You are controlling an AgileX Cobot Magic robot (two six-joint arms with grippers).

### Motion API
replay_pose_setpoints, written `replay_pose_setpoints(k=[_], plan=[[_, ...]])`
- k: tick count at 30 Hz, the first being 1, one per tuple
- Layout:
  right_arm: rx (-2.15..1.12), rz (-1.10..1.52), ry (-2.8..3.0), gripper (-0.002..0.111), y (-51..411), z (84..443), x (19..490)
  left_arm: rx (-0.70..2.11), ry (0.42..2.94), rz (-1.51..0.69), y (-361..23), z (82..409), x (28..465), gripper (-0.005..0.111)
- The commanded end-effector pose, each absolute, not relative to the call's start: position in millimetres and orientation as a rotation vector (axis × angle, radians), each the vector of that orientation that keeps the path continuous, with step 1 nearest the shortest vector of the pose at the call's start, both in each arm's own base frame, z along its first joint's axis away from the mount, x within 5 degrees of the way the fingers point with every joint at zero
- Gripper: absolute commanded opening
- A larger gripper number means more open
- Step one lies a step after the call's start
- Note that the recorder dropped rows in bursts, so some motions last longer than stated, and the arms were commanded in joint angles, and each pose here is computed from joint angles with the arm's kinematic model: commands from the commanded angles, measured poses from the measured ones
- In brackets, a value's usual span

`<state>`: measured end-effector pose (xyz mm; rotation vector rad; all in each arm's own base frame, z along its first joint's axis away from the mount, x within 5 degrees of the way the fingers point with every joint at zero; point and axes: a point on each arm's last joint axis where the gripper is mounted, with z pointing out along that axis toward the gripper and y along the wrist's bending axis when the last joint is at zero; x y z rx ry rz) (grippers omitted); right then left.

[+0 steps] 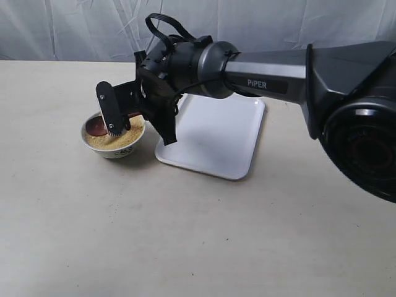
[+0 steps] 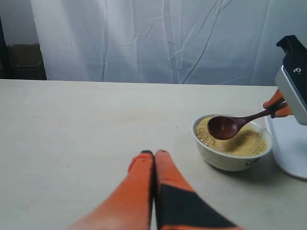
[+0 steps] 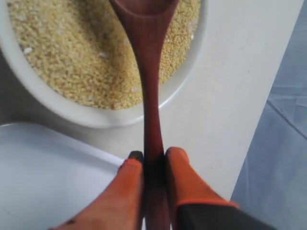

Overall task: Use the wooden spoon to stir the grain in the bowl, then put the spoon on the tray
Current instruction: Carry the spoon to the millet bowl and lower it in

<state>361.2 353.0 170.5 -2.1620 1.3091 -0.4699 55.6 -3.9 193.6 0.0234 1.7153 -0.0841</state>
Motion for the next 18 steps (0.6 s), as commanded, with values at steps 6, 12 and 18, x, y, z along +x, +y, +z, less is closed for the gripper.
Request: replay_pose_setpoints(k=[6,12,18], plan=[[-2.129,-0.484,1.269,-0.001,357,161,367,0.022,1.709,-0.084,-4,193,55,0.000],[-2.149,-0.496,1.282,-0.001,356,159,367,0.022,1.709,-0.084,-4,193,55,0.000],[-2.141,-0.483,1.309,0.020,355,158,366,0.022,1.709,-0.084,-4,193,55,0.000]])
